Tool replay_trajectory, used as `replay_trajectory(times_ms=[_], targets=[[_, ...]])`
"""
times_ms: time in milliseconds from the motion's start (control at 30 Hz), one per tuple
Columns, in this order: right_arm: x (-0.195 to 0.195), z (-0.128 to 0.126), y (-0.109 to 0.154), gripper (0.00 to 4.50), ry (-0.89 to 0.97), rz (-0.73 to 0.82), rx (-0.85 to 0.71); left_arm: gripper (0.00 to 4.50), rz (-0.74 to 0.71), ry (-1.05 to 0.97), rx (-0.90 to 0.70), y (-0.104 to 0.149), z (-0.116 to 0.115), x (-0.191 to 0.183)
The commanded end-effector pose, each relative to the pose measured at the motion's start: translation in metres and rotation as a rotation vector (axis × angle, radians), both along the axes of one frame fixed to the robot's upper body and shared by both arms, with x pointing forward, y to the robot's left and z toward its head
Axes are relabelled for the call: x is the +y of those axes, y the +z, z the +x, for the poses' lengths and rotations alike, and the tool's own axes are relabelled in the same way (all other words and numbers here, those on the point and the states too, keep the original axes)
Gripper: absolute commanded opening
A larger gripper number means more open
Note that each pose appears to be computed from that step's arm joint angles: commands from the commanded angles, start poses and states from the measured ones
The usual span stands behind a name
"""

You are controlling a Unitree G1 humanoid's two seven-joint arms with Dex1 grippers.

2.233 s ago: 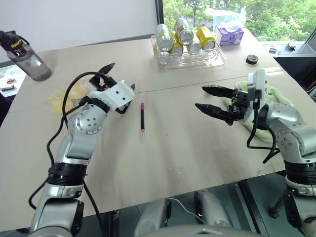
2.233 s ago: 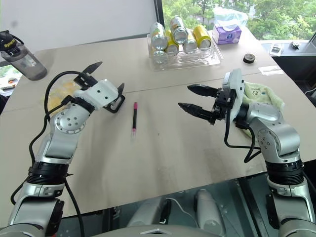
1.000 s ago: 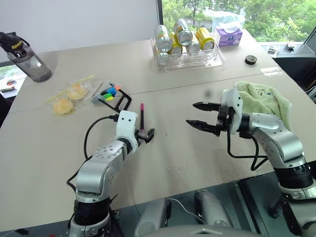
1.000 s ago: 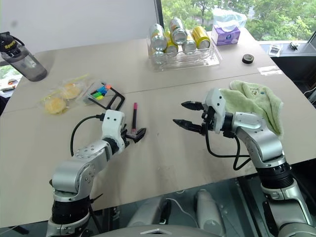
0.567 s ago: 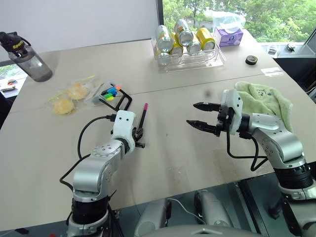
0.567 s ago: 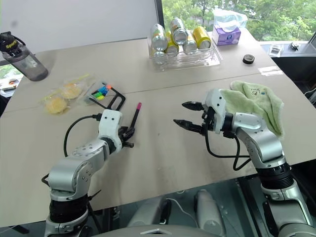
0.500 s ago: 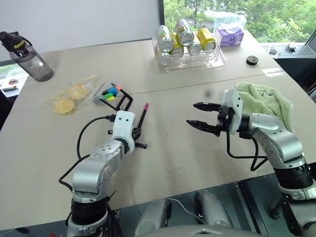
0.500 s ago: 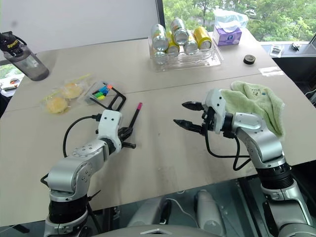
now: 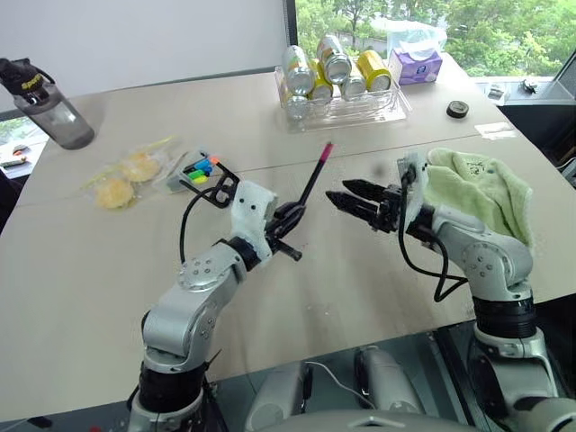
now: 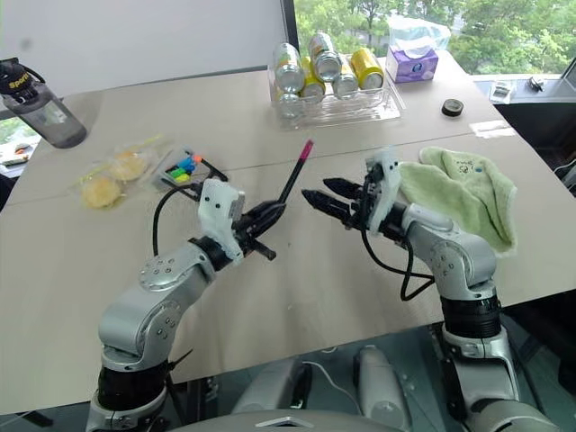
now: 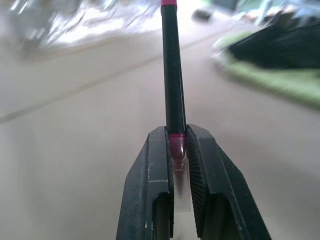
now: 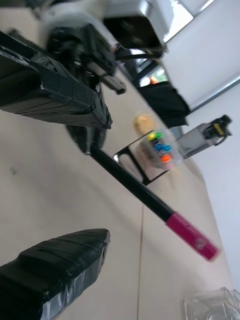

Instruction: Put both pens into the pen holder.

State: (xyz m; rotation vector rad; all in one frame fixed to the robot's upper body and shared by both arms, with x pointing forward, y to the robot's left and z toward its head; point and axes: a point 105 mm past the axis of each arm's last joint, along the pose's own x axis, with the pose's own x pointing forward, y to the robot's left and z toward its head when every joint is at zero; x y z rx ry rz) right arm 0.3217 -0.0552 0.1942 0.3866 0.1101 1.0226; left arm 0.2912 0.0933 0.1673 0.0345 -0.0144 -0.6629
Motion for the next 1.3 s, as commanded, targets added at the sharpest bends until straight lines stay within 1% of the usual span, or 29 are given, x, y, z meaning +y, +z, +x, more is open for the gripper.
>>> replay_trajectory(times_ms=[33, 167, 300, 400, 433, 500, 533, 567, 600, 700, 733, 767, 800, 900, 967, 1033, 1067, 1200, 1300], targets=[[-0.001, 0.005, 0.023, 3.39, -0.045, 0.103, 0.028, 0.03, -0.045, -0.111, -0.098, 0.018, -0.015, -0.013], [0.005, 0.004, 0.037, 3.39, -0.023, 0.194, 0.044, 0.03, -0.041, -0.156, -0.092, 0.015, -0.019, -0.016], [0.008, 0.001, 0.041, 3.39, 0.010, 0.197, 0.048, 0.03, -0.056, -0.177, -0.089, 0.015, -0.022, -0.016], [0.010, -0.002, 0.042, 2.53, 0.033, 0.197, 0.045, 0.00, -0.054, -0.187, -0.078, 0.013, -0.025, -0.015], [0.011, -0.003, 0.042, 2.14, 0.041, 0.196, 0.042, 0.00, -0.050, -0.186, -0.074, 0.012, -0.025, -0.014], [0.012, -0.005, 0.044, 1.01, 0.052, 0.199, 0.037, 0.00, -0.044, -0.183, -0.068, 0.010, -0.025, -0.013], [0.012, -0.005, 0.044, 0.62, 0.054, 0.200, 0.036, 0.00, -0.043, -0.183, -0.067, 0.010, -0.025, -0.013], [0.012, -0.005, 0.045, 0.33, 0.055, 0.202, 0.034, 0.00, -0.039, -0.183, -0.063, 0.009, -0.025, -0.012], [0.012, -0.005, 0.046, 0.13, 0.055, 0.203, 0.030, 0.00, -0.037, -0.181, -0.057, 0.008, -0.025, -0.012], [0.013, -0.005, 0.046, 0.08, 0.051, 0.183, 0.012, 0.00, -0.039, -0.186, -0.033, 0.004, -0.025, -0.012], [0.014, -0.005, 0.046, 0.08, 0.049, 0.168, 0.006, 0.93, -0.060, -0.206, -0.009, 0.003, -0.027, -0.013], [0.016, -0.006, 0.045, 0.08, 0.051, 0.138, -0.008, 1.21, -0.062, -0.251, 0.001, 0.003, -0.032, -0.016], [0.018, -0.007, 0.044, 0.08, 0.055, 0.107, -0.022, 1.64, -0.055, -0.275, 0.012, 0.003, -0.034, -0.017], [0.028, -0.012, 0.038, 0.08, 0.095, -0.021, -0.103, 3.13, 0.003, -0.279, 0.048, -0.003, -0.033, -0.014], [0.034, -0.017, 0.030, 0.08, 0.143, -0.152, -0.178, 4.10, 0.061, -0.275, 0.056, -0.004, -0.028, -0.008], [0.038, -0.022, 0.026, 0.08, 0.190, -0.241, -0.231, 4.10, 0.099, -0.257, 0.048, -0.001, -0.021, -0.002], [0.040, -0.023, 0.027, 0.08, 0.211, -0.262, -0.250, 4.10, 0.113, -0.257, 0.048, 0.001, -0.019, 0.000], [0.057, -0.039, 0.039, 0.08, 0.326, -0.318, -0.331, 4.10, 0.152, -0.285, 0.043, 0.011, -0.013, -0.003], [0.067, -0.052, 0.042, 0.08, 0.418, -0.346, -0.379, 4.10, 0.139, -0.321, 0.049, 0.019, -0.013, -0.010]])
